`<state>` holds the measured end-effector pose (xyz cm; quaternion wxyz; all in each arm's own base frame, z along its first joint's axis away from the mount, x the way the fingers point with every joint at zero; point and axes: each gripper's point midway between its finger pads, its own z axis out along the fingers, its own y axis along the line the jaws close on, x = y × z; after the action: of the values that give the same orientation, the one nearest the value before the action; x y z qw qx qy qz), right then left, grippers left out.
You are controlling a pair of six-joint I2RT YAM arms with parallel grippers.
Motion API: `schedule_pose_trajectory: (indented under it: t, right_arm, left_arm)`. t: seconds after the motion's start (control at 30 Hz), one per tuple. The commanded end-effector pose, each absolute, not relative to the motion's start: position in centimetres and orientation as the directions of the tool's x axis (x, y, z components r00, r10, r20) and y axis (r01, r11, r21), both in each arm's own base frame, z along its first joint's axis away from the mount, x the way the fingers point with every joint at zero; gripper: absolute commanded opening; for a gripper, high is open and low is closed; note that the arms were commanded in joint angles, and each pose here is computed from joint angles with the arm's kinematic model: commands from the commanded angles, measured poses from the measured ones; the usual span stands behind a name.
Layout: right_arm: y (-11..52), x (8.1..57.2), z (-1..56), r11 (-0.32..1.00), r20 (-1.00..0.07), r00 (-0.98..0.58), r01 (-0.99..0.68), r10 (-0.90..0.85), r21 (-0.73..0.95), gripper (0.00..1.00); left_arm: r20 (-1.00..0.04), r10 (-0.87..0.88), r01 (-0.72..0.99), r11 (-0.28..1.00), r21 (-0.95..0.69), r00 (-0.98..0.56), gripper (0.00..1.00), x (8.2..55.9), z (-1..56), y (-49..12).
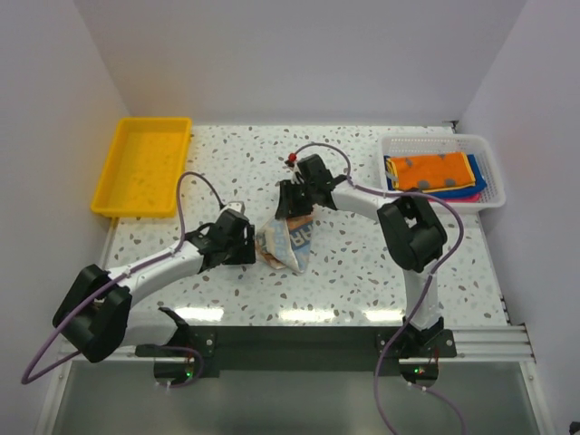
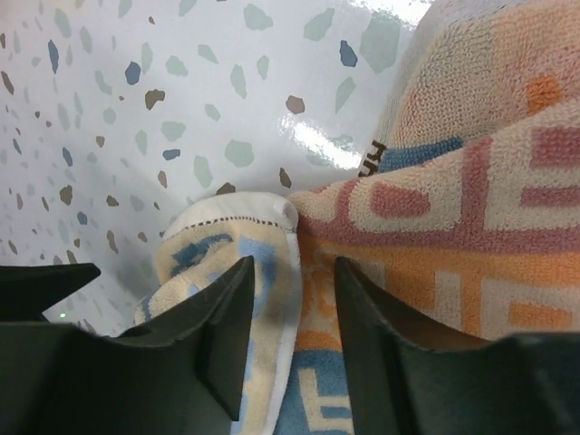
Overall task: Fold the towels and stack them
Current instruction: Flatten out the crumpled towel
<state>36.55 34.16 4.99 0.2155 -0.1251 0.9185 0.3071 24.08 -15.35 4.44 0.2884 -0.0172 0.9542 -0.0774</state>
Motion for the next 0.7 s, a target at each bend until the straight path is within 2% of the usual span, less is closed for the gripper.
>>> schedule_pose_trajectory:
  t: [0.0, 0.17, 0.2, 0.27, 0.37, 0.57, 0.67]
  right_arm:
    - [35.9, 37.8, 7.7, 0.726, -0.523, -0.849, -0.406, -0.075, 0.554, 0.43]
    - [36.1, 37.4, 8.3, 0.707, -0.520, -0.848, -0.433, -0.108, 0.560, 0.23]
    - [36.1, 37.4, 8.6, 0.704, -0.524, -0.844, -0.442, -0.115, 0.557, 0.12]
    - [35.6, 36.9, 9.9, 0.701, -0.545, -0.825, -0.476, -0.148, 0.530, 0.01]
    - [34.4, 35.7, 12.2, 0.687, -0.590, -0.785, -0.535, -0.189, 0.492, 0.00]
    - [31.0, 27.8, 13.2, 0.598, -0.537, -0.769, -0.622, -0.346, 0.506, 0.00]
    - [27.9, 22.9, 12.9, 0.598, -0.497, -0.780, -0.617, -0.380, 0.511, 0.00]
  left_arm:
    - [-0.584, -0.116, 0.016, 0.976, -0.216, -0.803, 0.73, 24.8, 5.2, -16.1]
    - [-0.581, -0.108, 0.021, 0.977, -0.211, -0.807, 0.73, 24.7, 4.8, -16.0]
    - [-0.582, -0.107, 0.022, 0.978, -0.210, -0.806, 0.73, 24.8, 4.9, -16.0]
    - [-0.587, -0.104, 0.020, 0.979, -0.201, -0.803, 0.73, 24.8, 5.3, -15.9]
    - [-0.615, -0.102, 0.017, 0.983, -0.185, -0.782, 0.73, 25.4, 6.5, -15.5]
    - [-0.684, -0.102, -0.003, 0.989, -0.145, -0.722, 0.73, 27.1, 10.5, -14.2]
    - [-0.709, -0.095, -0.004, 0.992, -0.129, -0.698, 0.73, 27.7, 12.1, -13.9]
